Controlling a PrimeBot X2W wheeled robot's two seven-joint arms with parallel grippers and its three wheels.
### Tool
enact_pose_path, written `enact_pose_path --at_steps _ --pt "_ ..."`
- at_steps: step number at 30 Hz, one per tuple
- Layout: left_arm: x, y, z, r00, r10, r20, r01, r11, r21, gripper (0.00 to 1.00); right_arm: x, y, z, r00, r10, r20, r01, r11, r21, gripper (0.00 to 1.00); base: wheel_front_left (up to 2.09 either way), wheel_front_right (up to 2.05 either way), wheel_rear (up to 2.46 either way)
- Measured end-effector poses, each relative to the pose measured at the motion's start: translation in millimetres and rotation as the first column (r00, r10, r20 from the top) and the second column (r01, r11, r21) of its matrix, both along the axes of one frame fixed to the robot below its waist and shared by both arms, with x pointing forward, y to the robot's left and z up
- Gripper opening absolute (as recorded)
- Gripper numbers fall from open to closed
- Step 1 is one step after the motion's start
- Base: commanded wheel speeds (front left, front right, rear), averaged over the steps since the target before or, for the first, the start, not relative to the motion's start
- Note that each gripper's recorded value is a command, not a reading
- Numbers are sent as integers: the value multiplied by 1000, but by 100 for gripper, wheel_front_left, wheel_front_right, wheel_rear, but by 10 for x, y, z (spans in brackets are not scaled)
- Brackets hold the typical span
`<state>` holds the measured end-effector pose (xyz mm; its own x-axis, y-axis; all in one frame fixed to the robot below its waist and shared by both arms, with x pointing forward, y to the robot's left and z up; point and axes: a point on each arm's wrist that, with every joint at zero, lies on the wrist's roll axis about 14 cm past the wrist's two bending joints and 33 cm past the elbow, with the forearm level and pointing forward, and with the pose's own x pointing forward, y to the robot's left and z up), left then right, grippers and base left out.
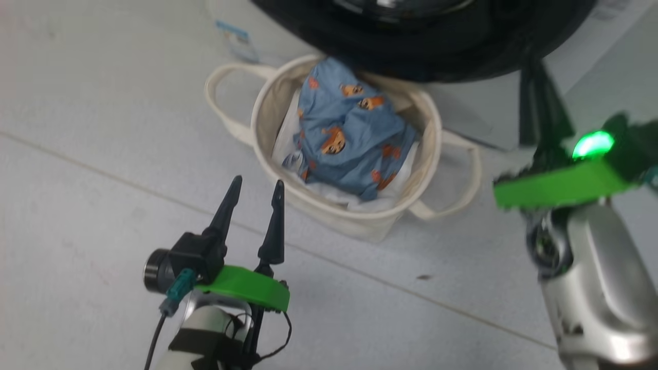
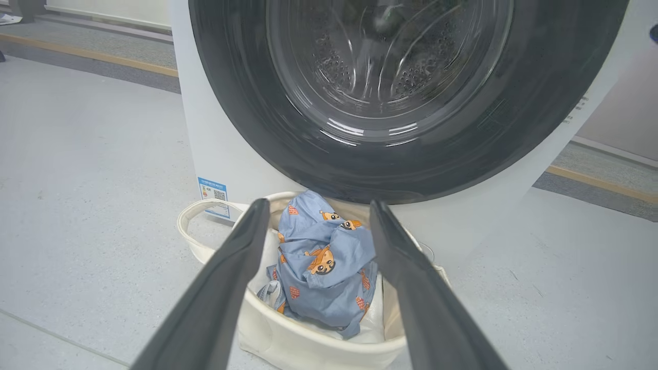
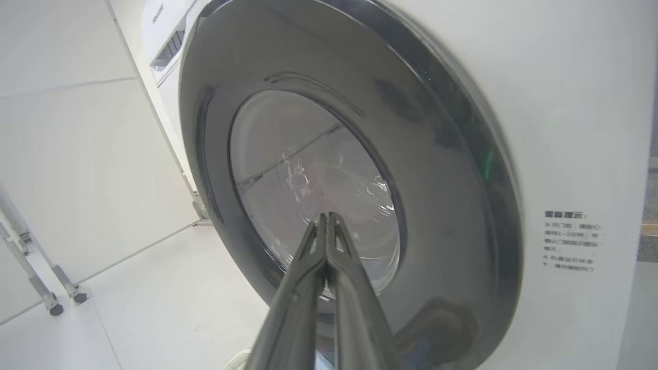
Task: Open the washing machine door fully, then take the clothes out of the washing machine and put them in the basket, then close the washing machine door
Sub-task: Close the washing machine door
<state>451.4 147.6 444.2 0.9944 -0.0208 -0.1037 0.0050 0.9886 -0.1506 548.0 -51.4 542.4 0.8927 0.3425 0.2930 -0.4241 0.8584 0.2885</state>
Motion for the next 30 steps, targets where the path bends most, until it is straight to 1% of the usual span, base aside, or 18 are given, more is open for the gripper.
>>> enact_pose_path --at_steps 5,9,11,12,15,20,21,22,23,26,30 --pt "-90 -99 234 997 -38 60 38 999 14 100 -460 -29 128 999 28 29 -27 998 -58 0 0 0 0" --pt "-217 -191 322 995 -66 78 67 998 -2 100 -807 -182 189 999 1 34 1 997 -75 0 0 0 0" --pt "-281 -252 350 993 -85 85 87 996 -10 100 -960 -330 198 999 -37 32 40 995 -86 0 0 0 0" --pt "-327 -306 395 990 -104 97 106 994 -18 100 -1111 -475 232 996 -78 41 82 992 -99 0 0 0 0" --pt "-380 -369 452 985 -127 114 131 991 -29 100 -1305 -695 297 987 -154 49 157 984 -81 0 0 0 0" --pt "-504 -477 484 978 -167 125 173 984 -38 100 -1606 -1111 222 958 -285 14 285 955 -80 0 0 0 0" --pt "-521 -498 497 976 -176 130 182 983 -36 100 -1661 -1191 203 951 -309 7 309 948 -82 14 0 0 0" --pt "-532 -517 517 974 -183 136 189 981 -35 100 -1709 -1269 194 943 -333 3 332 940 -82 74 0 0 0" --pt "-537 -536 538 971 -189 143 195 980 -31 100 -1750 -1340 193 935 -356 1 355 931 -81 99 0 0 0" --pt "-550 -603 602 964 -213 162 220 975 -29 100 -1848 -1528 188 910 -414 2 412 906 -93 100 0 0 0" --pt "-582 -664 614 957 -235 167 242 970 -25 100 -1936 -1743 -62 877 -476 -65 464 875 -139 100 0 0 0"
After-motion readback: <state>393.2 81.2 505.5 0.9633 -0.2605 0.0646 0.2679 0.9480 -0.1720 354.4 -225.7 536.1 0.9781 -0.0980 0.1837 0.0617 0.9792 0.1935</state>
